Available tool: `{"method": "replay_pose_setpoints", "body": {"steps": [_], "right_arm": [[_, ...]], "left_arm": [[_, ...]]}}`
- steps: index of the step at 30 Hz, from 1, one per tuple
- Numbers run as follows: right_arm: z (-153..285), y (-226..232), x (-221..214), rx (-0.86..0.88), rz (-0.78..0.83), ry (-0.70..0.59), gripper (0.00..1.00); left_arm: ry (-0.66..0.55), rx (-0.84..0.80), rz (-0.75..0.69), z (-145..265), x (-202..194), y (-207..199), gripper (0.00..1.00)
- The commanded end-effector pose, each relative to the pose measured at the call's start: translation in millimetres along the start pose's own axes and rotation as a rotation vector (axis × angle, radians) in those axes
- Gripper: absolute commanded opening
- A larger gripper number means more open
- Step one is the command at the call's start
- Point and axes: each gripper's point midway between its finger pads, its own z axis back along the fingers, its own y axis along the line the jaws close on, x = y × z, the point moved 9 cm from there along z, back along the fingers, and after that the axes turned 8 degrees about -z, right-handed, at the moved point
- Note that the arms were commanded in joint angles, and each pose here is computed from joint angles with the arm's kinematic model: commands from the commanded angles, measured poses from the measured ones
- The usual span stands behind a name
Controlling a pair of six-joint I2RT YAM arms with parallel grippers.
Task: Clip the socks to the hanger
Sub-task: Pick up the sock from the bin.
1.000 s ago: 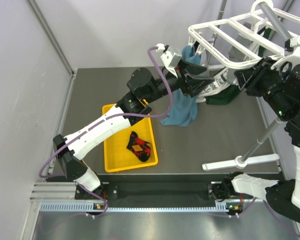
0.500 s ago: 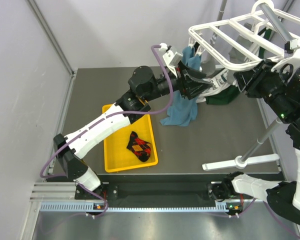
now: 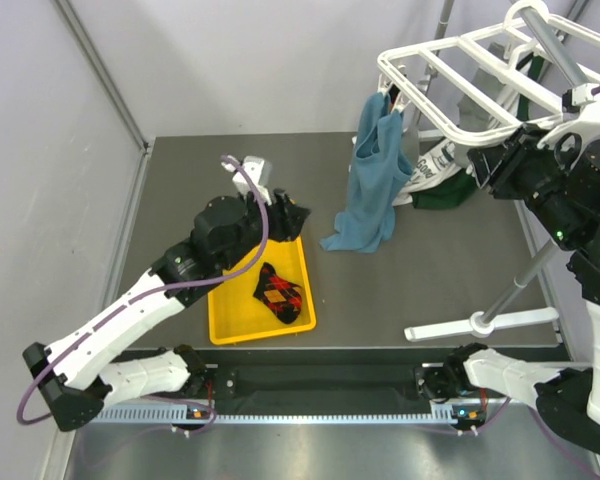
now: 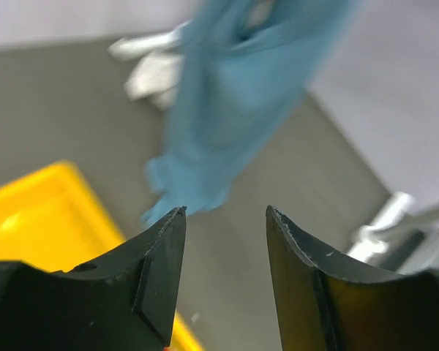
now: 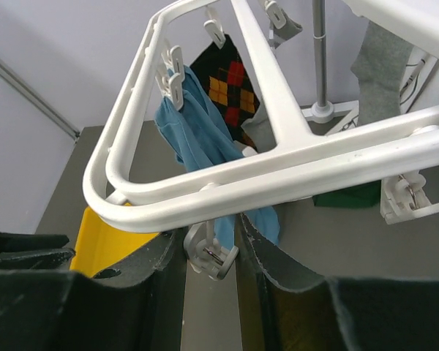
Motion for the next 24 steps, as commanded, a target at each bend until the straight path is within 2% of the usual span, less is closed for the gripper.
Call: {"method": "replay_pose_setpoints", "body": {"steps": [1,3,6,7,10,11,14,19,24], "right_arm": [[-1,0,-2,0.016,0.005,0.002,0.0],[-3,0,-5,0.016,0.005,0.015,0.0],[-5,-1,-8,0.011,0.006,0.019,0.0],[-6,-1,-8,0.01,0.003,0.017,0.0],[-6,0,-9,0.016,0.001,0.019,0.0],[-8,0,-10,0.016,0.003,0.023,0.0],[-8,1,-10,0.024,0.001,0.024,0.0],[-8,1,-11,0.029,-0.003,0.032,0.0],[-8,2,-11,0.033,-0.009,0.034,0.0]], "left_arm": [[0.153,0.404,0.071,15,-50,43,0.53],[0.249,0.522,0.134,23,-76,54,0.53],[0.304,0.66,0.243,33,-107,65,0.53],[0.295,0.7,0.32,35,-114,65,0.52],[0.334,0.769,0.405,46,-143,70,0.49],[0.316,0.798,0.479,48,-148,71,0.48],[0.326,0.888,0.555,62,-180,79,0.41],[0.297,0.898,0.662,68,-201,81,0.39],[0.29,0.947,0.673,68,-220,88,0.47]]}}
